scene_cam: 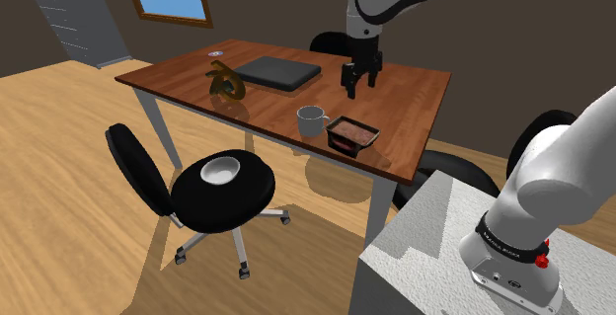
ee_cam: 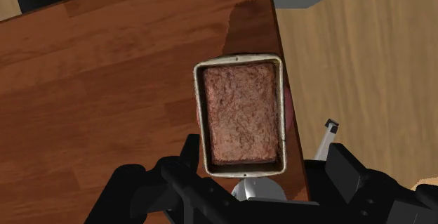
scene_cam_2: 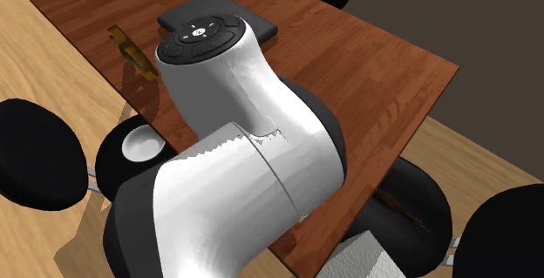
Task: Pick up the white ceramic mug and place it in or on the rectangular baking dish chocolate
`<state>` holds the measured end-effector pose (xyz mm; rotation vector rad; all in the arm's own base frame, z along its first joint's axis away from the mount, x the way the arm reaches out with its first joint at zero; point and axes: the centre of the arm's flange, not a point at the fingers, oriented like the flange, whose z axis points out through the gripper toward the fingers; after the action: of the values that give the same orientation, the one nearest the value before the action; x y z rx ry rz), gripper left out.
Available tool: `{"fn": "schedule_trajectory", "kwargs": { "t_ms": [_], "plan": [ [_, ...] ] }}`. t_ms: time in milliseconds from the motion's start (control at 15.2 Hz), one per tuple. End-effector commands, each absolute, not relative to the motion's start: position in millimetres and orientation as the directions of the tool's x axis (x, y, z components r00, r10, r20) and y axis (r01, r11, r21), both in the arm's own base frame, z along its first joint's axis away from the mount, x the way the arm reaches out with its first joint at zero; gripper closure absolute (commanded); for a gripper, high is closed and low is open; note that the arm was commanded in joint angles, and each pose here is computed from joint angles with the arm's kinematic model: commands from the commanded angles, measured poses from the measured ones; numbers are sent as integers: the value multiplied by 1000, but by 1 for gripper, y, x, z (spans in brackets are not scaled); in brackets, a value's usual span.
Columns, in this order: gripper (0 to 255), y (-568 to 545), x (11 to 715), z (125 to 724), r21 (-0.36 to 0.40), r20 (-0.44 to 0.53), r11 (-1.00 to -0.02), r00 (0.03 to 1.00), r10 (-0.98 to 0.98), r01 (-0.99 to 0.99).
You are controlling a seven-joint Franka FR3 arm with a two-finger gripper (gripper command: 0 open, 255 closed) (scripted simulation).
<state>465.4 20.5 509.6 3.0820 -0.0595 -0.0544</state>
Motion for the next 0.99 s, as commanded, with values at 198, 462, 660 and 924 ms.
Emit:
{"fn": "schedule_trajectory", "kwargs": {
  "t_ms": [198, 462, 660, 924],
  "plan": [
    [0, 38, 522, 473, 57, -40, -998, 998, -39, -36],
    [0, 52, 566, 446, 56, -45, -998, 998, -38, -35],
    [0, 63, 598, 425, 55, -49, -998, 998, -37, -35],
    [0, 78, 642, 397, 54, -55, -998, 998, -37, -34]
  ]
}}
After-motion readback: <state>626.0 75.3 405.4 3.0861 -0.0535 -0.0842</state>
